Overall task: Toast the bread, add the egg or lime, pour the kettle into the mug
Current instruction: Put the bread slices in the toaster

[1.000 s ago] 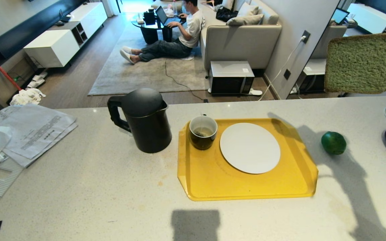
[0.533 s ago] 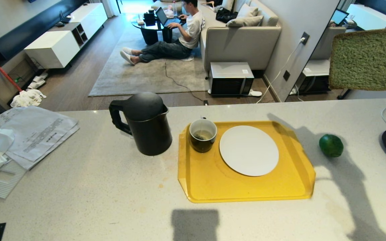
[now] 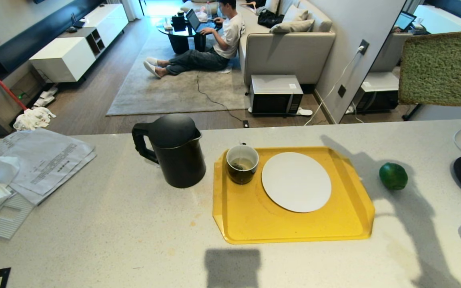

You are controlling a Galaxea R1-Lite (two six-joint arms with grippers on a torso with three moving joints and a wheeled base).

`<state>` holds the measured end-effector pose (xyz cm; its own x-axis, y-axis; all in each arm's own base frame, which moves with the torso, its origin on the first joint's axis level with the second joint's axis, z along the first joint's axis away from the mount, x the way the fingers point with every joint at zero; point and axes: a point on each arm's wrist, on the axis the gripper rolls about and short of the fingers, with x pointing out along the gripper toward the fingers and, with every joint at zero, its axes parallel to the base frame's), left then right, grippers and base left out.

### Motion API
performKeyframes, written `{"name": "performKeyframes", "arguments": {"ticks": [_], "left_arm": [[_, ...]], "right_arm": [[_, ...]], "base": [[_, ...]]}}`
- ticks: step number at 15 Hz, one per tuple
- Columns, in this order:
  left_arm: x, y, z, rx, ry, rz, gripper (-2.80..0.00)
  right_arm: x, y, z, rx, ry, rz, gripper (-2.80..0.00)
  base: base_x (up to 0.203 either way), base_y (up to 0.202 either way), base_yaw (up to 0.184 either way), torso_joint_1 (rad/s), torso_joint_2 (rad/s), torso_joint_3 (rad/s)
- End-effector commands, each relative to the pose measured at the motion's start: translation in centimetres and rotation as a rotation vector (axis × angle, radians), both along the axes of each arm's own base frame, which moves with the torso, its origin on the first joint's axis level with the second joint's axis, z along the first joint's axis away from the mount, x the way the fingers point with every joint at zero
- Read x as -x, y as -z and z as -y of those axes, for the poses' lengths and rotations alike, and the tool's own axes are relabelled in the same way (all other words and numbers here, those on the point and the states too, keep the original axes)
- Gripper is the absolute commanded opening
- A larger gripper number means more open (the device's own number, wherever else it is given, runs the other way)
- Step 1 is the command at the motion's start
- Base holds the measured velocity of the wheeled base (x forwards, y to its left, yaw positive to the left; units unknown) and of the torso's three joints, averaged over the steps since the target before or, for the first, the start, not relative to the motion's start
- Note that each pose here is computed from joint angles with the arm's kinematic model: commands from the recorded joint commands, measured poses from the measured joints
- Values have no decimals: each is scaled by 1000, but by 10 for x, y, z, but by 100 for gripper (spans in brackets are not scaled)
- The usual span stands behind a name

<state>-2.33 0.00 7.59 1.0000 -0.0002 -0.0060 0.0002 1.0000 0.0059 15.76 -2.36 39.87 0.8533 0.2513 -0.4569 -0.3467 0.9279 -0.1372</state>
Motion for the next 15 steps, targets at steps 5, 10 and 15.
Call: {"name": "performKeyframes", "arguments": {"ticks": [5,10,15], "left_arm": [[0,0,0,0,0,-2,-280],[0,0,0,0,0,-2,-280],[0,0,0,0,0,-2,-280]], "right_arm": [[0,-1,2,5,12,21,-280],[4,-3,2,6,16,33,-280],[8,-3,2,6,18,36,-280]], "base": [[0,0,0,55,-111,-50],[0,0,0,0,0,0],[-2,5,-102,3,1,1]]}}
